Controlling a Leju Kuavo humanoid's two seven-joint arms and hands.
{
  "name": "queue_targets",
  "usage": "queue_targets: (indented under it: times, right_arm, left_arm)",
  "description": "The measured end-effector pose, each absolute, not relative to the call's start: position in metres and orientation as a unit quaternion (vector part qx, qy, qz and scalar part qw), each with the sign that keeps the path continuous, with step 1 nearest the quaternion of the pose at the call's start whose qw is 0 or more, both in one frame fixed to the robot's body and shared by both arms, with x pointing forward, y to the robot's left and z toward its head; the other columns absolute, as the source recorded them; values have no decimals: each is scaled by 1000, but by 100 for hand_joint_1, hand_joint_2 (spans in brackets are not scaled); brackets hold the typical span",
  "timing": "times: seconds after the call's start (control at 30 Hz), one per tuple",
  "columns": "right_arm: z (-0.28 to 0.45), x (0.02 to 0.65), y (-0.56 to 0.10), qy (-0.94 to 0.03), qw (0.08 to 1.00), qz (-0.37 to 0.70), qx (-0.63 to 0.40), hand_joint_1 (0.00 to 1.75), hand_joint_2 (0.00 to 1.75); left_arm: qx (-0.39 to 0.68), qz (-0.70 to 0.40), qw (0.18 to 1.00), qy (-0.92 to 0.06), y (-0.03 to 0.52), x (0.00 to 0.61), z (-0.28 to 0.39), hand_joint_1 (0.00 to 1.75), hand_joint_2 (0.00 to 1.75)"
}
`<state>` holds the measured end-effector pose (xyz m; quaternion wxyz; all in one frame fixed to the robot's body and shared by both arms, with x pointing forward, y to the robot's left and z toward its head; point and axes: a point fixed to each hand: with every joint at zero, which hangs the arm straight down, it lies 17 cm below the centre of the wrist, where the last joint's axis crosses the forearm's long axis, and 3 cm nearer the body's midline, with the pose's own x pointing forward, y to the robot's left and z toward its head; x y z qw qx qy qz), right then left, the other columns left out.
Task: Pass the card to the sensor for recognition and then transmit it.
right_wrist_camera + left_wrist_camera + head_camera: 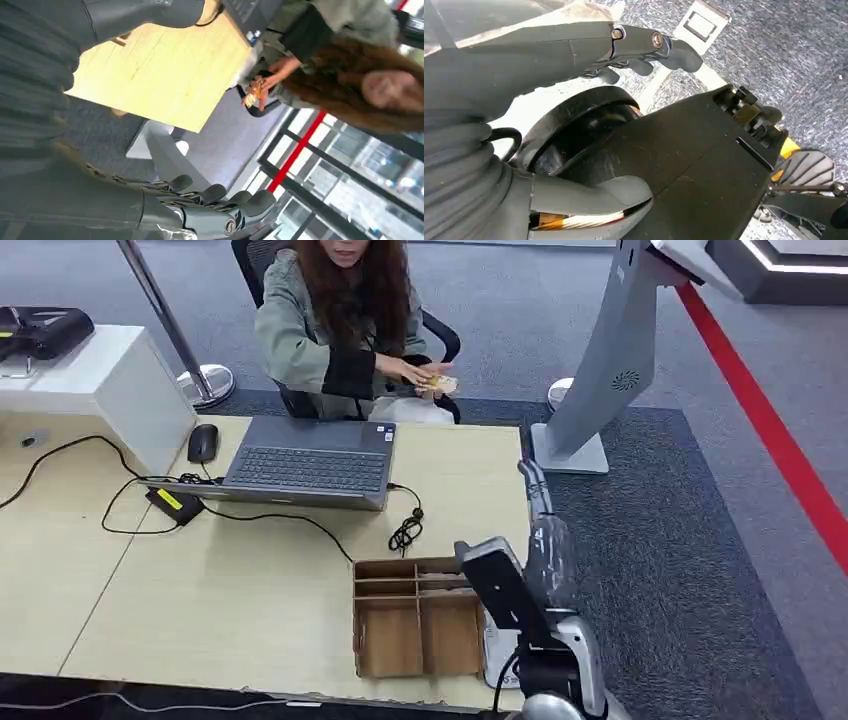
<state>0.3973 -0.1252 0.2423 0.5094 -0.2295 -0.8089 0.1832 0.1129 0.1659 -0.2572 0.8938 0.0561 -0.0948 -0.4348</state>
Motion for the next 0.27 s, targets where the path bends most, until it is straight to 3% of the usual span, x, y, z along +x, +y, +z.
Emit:
queue_targets:
  times: [0.27]
  right_arm:
    - [240,344,-174,-836,518,73,-164,0,175]
  left_arm:
    - [62,-402,908,-97,159,111,-256,0,175]
